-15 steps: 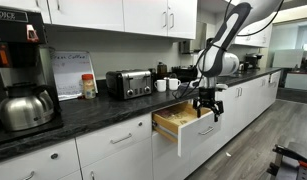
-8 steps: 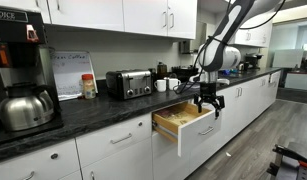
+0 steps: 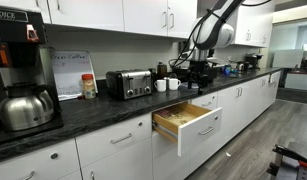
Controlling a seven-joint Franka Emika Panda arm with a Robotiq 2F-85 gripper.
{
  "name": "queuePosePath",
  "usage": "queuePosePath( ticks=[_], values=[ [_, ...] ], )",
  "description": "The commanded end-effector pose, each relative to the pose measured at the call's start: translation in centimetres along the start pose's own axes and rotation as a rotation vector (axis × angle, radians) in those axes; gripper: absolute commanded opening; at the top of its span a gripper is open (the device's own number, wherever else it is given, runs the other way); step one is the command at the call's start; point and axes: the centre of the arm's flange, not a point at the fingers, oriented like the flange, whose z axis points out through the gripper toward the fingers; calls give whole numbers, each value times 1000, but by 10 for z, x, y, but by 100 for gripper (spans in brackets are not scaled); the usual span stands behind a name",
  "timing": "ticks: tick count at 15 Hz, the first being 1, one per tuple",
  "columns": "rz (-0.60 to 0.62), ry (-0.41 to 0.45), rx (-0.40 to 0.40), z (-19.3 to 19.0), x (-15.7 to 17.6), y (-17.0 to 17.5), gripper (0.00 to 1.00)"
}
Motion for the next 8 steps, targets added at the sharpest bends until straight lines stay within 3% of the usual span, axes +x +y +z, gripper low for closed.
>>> queuePosePath(
  ticks=[1, 8],
  values=[
    [156, -29, -30, -38, 26, 13, 100],
    [371, -61, -41, -79, 60, 22, 100]
  ],
)
